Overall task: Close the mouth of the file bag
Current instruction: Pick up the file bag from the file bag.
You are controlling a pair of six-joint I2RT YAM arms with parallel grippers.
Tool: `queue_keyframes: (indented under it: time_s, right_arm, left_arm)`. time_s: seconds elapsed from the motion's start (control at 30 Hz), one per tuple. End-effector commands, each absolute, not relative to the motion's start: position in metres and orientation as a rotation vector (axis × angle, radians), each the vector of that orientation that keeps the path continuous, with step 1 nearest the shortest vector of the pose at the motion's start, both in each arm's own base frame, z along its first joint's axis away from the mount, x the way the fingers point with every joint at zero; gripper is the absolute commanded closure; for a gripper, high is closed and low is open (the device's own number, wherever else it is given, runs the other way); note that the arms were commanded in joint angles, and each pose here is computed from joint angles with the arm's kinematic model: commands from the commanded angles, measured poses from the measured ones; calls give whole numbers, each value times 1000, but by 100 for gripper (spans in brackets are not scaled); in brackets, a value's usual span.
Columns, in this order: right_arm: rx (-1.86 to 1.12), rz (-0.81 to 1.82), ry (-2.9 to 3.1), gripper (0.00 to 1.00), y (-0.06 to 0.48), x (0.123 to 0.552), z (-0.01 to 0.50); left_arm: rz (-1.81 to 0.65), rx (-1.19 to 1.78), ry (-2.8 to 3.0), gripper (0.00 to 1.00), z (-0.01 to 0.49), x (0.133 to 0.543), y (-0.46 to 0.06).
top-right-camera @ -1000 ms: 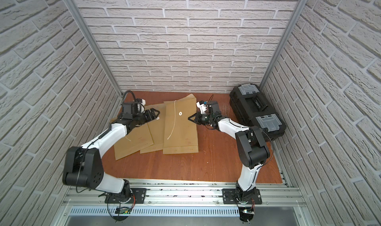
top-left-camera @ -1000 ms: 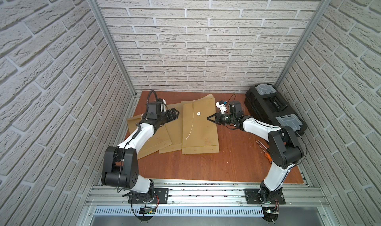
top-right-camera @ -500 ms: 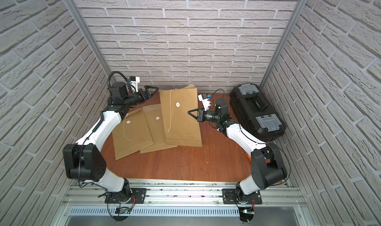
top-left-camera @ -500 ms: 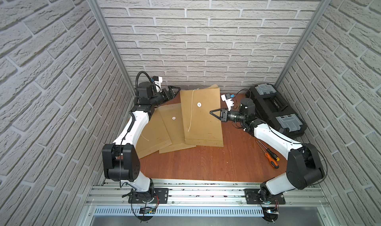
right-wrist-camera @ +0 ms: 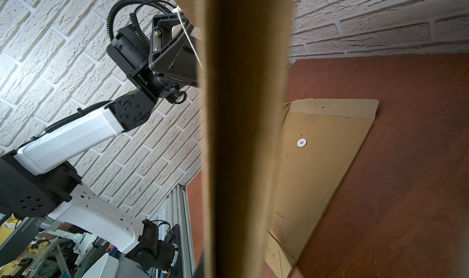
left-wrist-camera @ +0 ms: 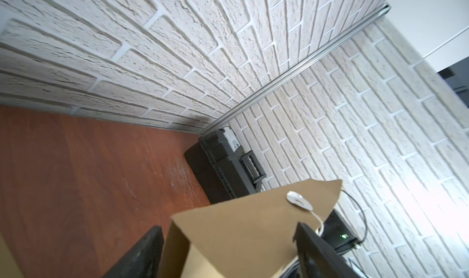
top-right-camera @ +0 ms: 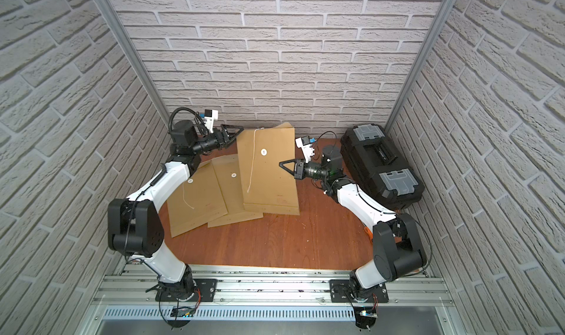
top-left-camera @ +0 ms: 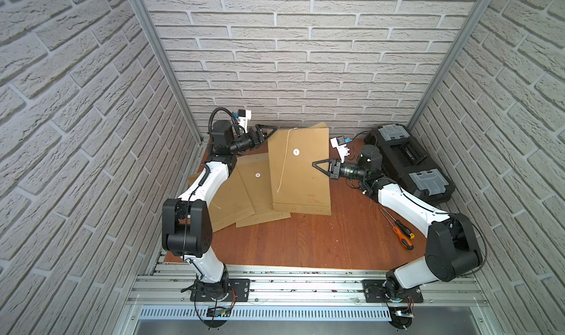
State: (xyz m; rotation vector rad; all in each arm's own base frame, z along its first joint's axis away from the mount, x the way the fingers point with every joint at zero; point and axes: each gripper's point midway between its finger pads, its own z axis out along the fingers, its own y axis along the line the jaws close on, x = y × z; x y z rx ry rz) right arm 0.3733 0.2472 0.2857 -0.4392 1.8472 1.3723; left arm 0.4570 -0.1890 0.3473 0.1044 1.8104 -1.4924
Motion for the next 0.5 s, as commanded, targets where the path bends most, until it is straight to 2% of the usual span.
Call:
queue_keyframes:
  time_s: [0.0,0.13,0.3,0.47]
  right_arm:
    - [-527,1382,1698,97,244,359,330]
    - [-545,1400,1656,97,243,355,342]
    - [-572,1408,1647,97,244,353,343]
    - [-564,1362,1666,93,241,354,335]
  left_arm:
    - [-1598,202,1720,24,364,446,-198]
    - [-1679,215,1676,34,371,441,-200]
    - [-1721,265,1652,38,380,434,-204]
    - [-1739,312,1676,50,377,425,-212]
